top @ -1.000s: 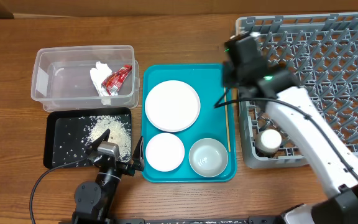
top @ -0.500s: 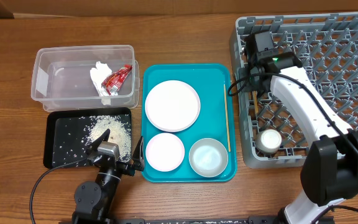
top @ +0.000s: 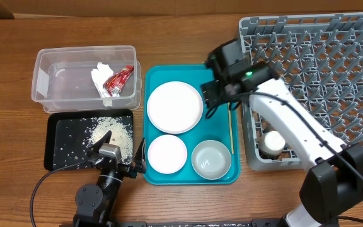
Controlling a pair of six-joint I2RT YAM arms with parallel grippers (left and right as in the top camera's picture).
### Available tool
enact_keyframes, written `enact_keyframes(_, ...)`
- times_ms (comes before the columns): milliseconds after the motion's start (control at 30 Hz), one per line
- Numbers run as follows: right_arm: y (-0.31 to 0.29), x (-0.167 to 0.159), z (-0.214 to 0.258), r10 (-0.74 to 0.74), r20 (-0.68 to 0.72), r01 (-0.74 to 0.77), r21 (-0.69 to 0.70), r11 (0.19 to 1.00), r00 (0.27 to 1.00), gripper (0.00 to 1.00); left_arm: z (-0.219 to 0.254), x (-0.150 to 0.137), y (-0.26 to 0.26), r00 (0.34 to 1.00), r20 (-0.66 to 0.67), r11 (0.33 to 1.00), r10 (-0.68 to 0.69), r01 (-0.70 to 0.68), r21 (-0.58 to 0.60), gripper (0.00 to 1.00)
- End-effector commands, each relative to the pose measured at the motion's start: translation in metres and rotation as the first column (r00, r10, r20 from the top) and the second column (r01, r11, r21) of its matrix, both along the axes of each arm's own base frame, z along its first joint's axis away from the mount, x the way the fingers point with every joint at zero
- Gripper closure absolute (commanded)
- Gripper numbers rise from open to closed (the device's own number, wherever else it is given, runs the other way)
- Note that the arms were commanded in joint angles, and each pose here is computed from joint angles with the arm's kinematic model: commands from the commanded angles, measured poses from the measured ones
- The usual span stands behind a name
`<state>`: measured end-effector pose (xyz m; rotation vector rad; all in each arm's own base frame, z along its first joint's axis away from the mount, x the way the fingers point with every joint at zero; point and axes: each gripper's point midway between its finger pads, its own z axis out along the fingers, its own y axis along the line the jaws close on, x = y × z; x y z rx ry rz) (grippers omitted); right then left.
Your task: Sort waste into correct bins and load items into the dishwasher
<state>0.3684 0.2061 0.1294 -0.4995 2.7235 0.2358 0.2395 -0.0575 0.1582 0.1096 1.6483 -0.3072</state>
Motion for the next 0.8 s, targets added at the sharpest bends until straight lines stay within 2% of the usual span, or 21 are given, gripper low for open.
enact_keyframes(0,-0.012,-0.006,-0.039,-0.127,-0.054,0.123,-0.074,0.990,0.990,0.32,0.000,-0.001,-0.001,1.000,0.002,1.000,-0.010,0.010,-0.009,0.00)
enact_keyframes(100,-0.037,-0.002,-0.062,-0.291,-0.017,0.284,-0.175,0.943,0.957,0.37,0.000,-0.001,-0.001,1.000,0.002,1.000,-0.010,0.010,-0.009,0.00)
enact_keyframes(167,-0.050,0.000,-0.069,-0.346,0.011,0.340,-0.212,0.916,0.938,0.38,0.000,-0.001,-0.001,1.000,0.002,1.000,-0.010,0.010,-0.009,0.00)
enact_keyframes(267,-0.051,0.005,-0.074,-0.358,0.017,0.354,-0.191,0.915,0.934,0.39,0.000,-0.001,-0.001,1.000,0.002,1.000,-0.010,0.010,-0.009,0.00)
enact_keyframes(400,-0.043,0.000,-0.085,-0.346,-0.027,0.339,-0.143,0.930,0.938,0.46,0.000,-0.001,-0.001,1.000,0.002,1.000,-0.010,0.010,-0.009,0.00)
enact_keyframes(767,-0.051,-0.021,-0.124,-0.347,-0.045,0.337,-0.154,0.929,0.937,0.54,0.000,-0.001,-0.001,1.000,0.002,1.000,-0.010,0.010,-0.009,0.00)
